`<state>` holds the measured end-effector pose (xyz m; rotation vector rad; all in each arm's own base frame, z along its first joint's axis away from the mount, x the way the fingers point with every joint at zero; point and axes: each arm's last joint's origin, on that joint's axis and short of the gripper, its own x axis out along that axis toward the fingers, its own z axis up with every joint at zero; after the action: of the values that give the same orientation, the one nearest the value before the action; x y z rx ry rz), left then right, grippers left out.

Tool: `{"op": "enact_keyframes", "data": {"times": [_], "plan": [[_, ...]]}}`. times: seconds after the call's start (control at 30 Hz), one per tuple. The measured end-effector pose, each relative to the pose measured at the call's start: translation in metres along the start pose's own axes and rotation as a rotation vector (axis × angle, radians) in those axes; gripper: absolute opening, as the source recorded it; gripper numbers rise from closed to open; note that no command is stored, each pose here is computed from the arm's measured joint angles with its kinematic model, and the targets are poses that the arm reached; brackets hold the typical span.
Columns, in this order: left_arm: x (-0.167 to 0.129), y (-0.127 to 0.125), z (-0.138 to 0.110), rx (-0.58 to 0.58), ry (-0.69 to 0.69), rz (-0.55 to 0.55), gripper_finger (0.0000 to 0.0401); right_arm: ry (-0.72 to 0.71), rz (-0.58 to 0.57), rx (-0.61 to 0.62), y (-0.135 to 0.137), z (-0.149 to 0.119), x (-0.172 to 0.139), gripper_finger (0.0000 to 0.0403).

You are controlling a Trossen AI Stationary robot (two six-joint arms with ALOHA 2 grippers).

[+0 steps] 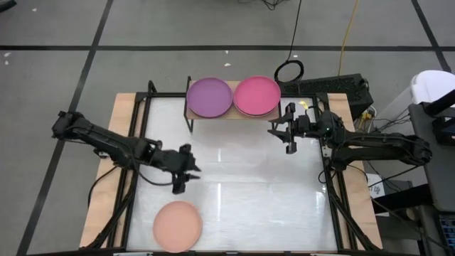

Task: Place and stack plates onto a shelf
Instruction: Stack the light orange plate on top of the purple plate on the shelf

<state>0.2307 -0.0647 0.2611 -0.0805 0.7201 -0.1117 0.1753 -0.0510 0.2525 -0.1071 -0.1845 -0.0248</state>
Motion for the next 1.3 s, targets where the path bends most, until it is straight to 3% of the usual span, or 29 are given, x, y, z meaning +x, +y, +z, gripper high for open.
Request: {"op": "enact_keyframes", "data": {"times": [0.2,0.43,1.1,1.3], "plan": [[0.028,-0.016,-0.026,-0.048,0.276,-0.086,0.0131,-0.001,0.000,0.000,0.000,0.000,0.000,0.0153],[0.055,-0.040,-0.050,0.007,0.477,-0.192,0.0131,0.002,0.000,0.001,0.000,0.000,0.000,0.0153],[0.092,-0.047,-0.080,0.023,0.676,-0.207,0.0130,0.015,0.001,0.013,0.000,-0.002,0.000,0.0153],[0.094,-0.043,-0.080,0.015,0.686,-0.191,0.0070,0.021,0.002,0.016,0.000,-0.002,0.000,0.0153]]}}
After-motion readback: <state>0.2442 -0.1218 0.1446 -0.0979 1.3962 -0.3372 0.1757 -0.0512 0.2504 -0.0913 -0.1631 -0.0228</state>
